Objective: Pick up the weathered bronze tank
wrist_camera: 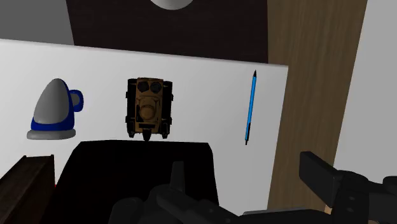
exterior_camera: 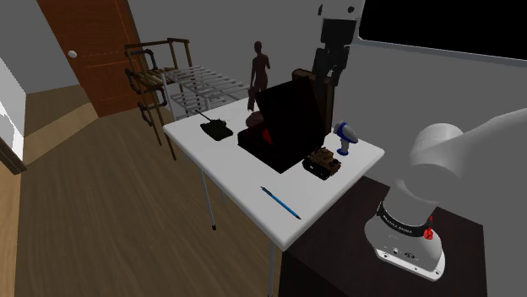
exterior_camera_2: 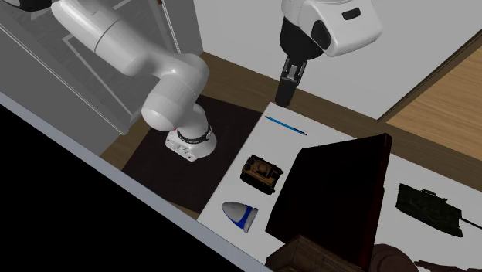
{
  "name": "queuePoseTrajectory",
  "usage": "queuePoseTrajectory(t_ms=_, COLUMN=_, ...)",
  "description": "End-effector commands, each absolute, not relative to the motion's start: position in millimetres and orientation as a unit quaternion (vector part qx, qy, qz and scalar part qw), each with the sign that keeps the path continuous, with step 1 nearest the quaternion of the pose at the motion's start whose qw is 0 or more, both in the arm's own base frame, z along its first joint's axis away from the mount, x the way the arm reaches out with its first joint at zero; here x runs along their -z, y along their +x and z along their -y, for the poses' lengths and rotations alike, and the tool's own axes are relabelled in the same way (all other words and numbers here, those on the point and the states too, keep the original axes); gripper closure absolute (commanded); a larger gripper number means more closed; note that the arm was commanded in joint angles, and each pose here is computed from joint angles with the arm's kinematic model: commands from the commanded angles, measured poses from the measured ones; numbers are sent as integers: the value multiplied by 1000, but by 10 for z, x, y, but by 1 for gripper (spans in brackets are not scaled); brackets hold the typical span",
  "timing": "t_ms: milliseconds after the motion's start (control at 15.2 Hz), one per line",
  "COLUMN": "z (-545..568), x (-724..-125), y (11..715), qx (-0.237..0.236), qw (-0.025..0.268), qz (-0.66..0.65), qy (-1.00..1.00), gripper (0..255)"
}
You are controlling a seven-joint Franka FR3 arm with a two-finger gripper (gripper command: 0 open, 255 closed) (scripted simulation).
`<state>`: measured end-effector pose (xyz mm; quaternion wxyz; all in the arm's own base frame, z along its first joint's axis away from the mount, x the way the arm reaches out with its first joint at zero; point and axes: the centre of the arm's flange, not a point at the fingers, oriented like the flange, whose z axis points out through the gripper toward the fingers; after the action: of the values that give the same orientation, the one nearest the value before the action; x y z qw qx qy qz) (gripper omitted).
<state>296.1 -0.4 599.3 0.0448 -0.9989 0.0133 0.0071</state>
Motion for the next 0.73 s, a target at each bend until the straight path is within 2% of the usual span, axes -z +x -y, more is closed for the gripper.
queuePoseTrajectory(t_ms=0, z=4, x=-5993, y=2961, qx=-7, qw=45, qz=-13, qy=-999, gripper=0)
queuePoseTrajectory(t_ms=660, z=160, x=-4737, y=2910, qx=-1, qw=-30, qz=-30, qy=-999, gripper=0)
